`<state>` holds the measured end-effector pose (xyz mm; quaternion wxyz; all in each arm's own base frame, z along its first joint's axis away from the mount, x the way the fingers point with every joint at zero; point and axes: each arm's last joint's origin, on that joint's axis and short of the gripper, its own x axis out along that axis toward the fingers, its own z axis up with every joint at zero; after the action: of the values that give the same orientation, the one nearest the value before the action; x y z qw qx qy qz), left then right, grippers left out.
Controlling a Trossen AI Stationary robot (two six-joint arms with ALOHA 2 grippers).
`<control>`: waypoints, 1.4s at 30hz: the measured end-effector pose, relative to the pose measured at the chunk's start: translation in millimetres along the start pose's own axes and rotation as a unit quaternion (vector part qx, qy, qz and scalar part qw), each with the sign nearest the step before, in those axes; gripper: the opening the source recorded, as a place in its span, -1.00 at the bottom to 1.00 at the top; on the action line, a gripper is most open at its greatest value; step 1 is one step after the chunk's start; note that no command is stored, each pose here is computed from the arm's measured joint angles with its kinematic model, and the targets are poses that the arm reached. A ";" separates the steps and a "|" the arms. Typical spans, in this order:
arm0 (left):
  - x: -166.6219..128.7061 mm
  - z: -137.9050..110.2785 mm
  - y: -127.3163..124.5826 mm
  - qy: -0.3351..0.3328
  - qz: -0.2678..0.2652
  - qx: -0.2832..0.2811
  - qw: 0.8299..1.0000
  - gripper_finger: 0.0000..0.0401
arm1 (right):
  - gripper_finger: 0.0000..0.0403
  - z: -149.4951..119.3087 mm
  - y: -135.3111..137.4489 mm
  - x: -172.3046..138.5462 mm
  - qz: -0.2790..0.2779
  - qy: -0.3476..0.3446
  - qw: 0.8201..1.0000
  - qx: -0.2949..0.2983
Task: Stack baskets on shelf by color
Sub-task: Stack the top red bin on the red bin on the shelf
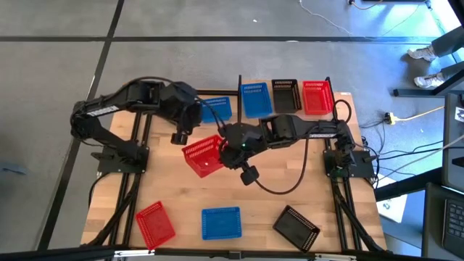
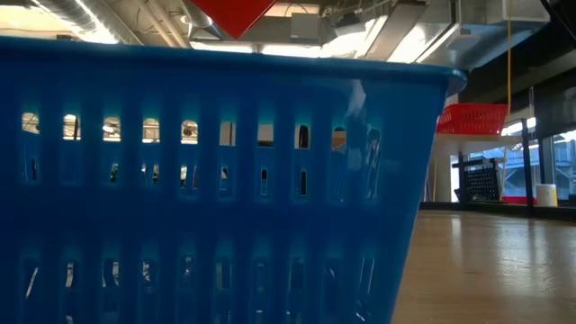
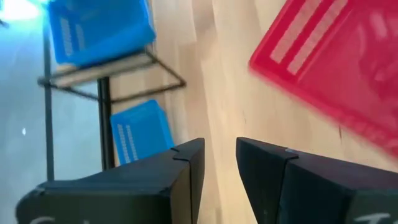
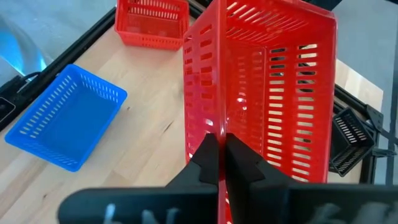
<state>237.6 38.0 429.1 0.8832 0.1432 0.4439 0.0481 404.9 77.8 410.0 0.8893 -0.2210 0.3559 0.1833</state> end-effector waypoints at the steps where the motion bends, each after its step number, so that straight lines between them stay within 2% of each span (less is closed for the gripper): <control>1: 0.4 -2.0 1.6 0.008 0.000 -0.002 1.000 -0.58 | -1.00 0.3 0.7 0.0 0.001 0.000 1.000 -0.001; 9: 1.9 -9.6 11.4 0.030 0.001 -0.018 0.999 -0.58 | -1.00 2.2 1.2 -0.3 -0.002 -0.007 1.000 -0.002; 17: 14.0 -7.9 9.5 0.024 -0.104 -0.028 0.994 -0.58 | -1.00 3.5 5.6 -0.5 0.009 -0.008 1.000 -0.007; 22: 32.3 -6.2 9.2 0.062 -0.119 -0.030 0.990 -0.58 | -1.00 3.7 6.1 -1.8 0.011 -0.008 1.000 -0.008; 30: 52.9 -3.2 10.3 0.086 -0.144 -0.032 0.985 -0.58 | -1.00 5.5 9.5 -2.4 0.012 -0.010 1.000 -0.011; 38: 42.1 -3.7 6.8 0.070 -0.148 -0.026 0.986 -0.58 | -1.00 3.9 9.8 -2.6 0.013 -0.001 1.000 0.001; 42: 27.7 -4.1 -4.0 0.058 -0.159 -0.012 0.985 -0.58 | -1.00 1.3 5.8 -3.0 0.011 0.004 1.000 0.018</control>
<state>250.8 40.9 404.3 0.8541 0.0571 0.5108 -0.0798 400.8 82.8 411.4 0.8896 -0.2014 0.3656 0.1856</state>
